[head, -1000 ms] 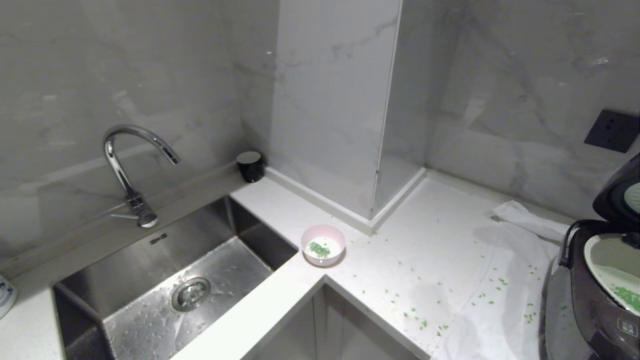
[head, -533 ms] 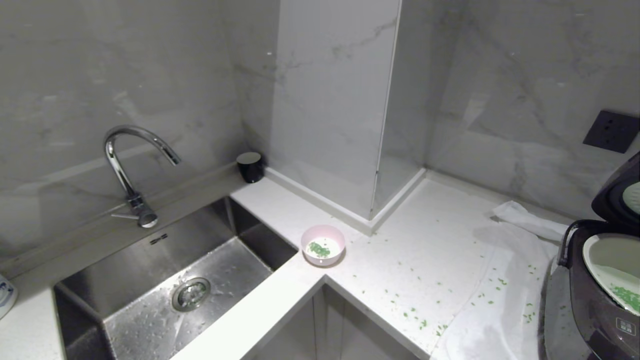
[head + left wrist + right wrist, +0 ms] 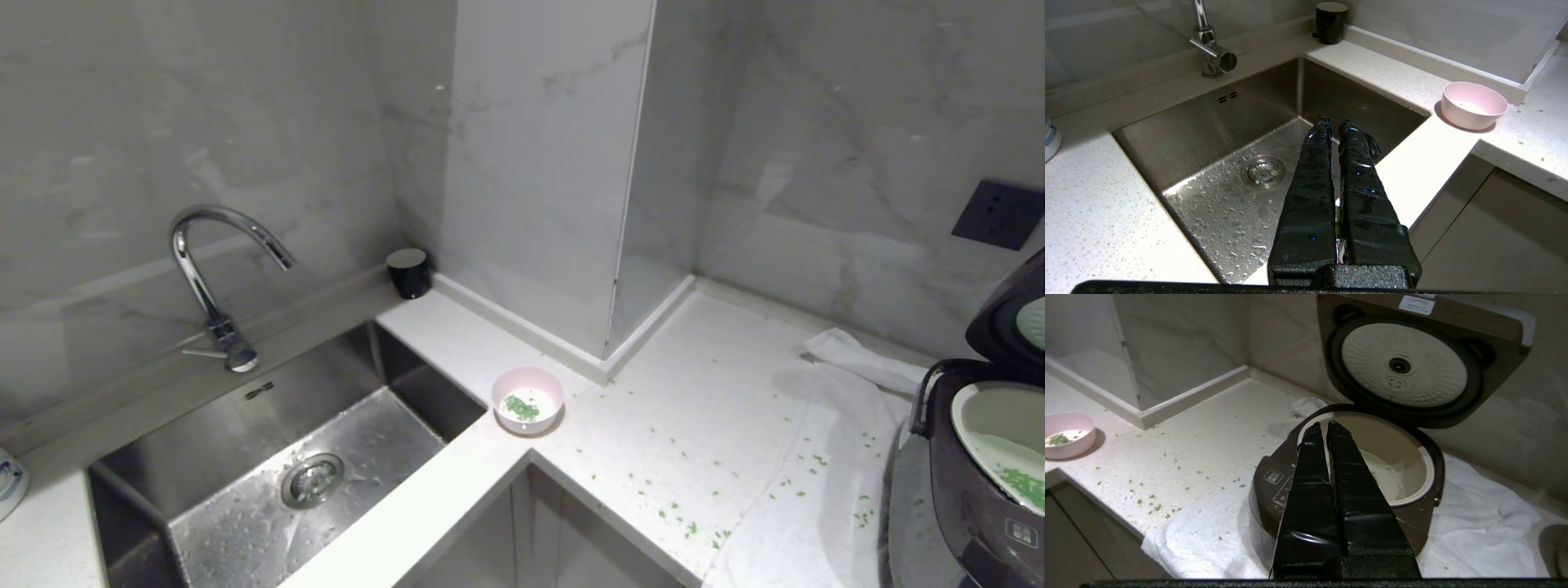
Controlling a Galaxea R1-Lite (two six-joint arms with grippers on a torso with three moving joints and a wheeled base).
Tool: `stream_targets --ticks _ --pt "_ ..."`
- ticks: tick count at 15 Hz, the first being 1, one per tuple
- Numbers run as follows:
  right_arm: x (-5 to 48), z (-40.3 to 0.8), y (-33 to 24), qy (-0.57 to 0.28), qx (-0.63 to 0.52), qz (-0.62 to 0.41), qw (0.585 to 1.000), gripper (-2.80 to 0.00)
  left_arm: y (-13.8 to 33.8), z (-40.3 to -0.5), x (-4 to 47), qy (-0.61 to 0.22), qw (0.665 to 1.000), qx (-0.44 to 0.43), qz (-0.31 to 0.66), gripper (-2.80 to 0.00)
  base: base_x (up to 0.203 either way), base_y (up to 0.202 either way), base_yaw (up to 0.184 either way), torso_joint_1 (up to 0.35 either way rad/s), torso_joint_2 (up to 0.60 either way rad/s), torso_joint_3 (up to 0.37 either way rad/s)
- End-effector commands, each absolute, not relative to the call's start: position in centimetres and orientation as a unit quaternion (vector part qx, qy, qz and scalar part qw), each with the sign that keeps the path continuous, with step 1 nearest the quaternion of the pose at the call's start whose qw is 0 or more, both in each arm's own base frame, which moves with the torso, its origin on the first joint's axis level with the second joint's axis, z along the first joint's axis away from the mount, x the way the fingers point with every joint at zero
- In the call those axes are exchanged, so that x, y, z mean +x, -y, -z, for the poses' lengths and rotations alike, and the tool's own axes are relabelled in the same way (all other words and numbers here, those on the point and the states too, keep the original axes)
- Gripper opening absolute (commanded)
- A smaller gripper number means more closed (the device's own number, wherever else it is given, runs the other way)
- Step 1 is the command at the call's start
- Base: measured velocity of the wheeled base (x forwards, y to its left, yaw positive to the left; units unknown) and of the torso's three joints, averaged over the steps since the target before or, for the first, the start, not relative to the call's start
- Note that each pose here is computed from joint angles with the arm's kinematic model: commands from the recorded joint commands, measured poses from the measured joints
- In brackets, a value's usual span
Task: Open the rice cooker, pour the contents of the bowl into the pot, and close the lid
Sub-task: Turn on the tap
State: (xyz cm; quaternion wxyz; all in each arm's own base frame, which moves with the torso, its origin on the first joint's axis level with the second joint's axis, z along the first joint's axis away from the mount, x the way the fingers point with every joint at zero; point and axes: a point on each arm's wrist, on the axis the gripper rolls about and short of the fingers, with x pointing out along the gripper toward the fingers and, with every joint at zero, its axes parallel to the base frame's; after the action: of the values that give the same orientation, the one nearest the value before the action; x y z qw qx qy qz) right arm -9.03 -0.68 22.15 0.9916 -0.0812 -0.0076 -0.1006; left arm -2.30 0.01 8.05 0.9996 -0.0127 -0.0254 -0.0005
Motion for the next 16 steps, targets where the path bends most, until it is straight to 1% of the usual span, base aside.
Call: stream_targets --ticks 1,2,5,10,11,12,13,15,16 --pt "-10.8 -18.7 0.5 0.042 -0.084 0.091 0.991 -2.8 0.0 -7.7 -2.2 0.019 1.0 -0.013 0.0 -2.8 0.0 0.0 0.0 0.0 0.0 0.0" --pt "-10.2 -17.3 0.4 0.029 -0.083 0.082 0.993 -2.8 0.0 -7.7 -2.2 0.019 1.0 -0.013 0.0 -2.8 0.0 0.0 0.0 0.0 0.0 0.0" --pt "-8.1 -14.8 0.4 -0.015 -0.054 0.067 0.996 -2.8 0.0 -7.7 -2.2 0.019 1.0 -0.013 0.0 -2.8 0.0 0.0 0.0 0.0 0.0 0.0" --pt "-3.3 -9.5 0.3 -0.002 -0.082 0.051 0.995 -2.8 0.0 -7.7 -2.2 0.019 1.0 -0.013 0.0 -2.8 0.0 0.0 0.0 0.0 0.0 0.0" --pt "-2.7 -8.7 0.2 0.013 -0.088 0.044 0.995 -2.8 0.0 -7.7 -2.2 0.018 1.0 -0.013 0.0 -2.8 0.0 0.0 0.0 0.0 0.0 0.0" --pt "-2.4 -8.5 0.1 0.031 -0.083 0.022 0.996 -2.8 0.0 -7.7 -2.2 0.019 1.0 -0.013 0.0 -2.8 0.0 0.0 0.0 0.0 0.0 0.0" --pt "-2.3 -8.2 0.0 0.027 -0.074 -0.009 0.997 -2.8 0.0 -7.7 -2.2 0.018 1.0 -0.013 0.0 -2.8 0.0 0.0 0.0 0.0 0.0 0.0" --pt "-2.5 -7.4 -0.1 -0.028 -0.044 -0.022 0.998 -2.8 0.0 -7.7 -2.2 0.018 1.0 -0.013 0.0 -2.8 0.0 0.0 0.0 0.0 0.0 0.0" --pt "-2.5 -7.5 -0.1 -0.028 -0.039 -0.023 0.999 -2.8 0.0 -7.7 -2.2 0.019 1.0 -0.013 0.0 -2.8 0.0 0.0 0.0 0.0 0.0 0.0"
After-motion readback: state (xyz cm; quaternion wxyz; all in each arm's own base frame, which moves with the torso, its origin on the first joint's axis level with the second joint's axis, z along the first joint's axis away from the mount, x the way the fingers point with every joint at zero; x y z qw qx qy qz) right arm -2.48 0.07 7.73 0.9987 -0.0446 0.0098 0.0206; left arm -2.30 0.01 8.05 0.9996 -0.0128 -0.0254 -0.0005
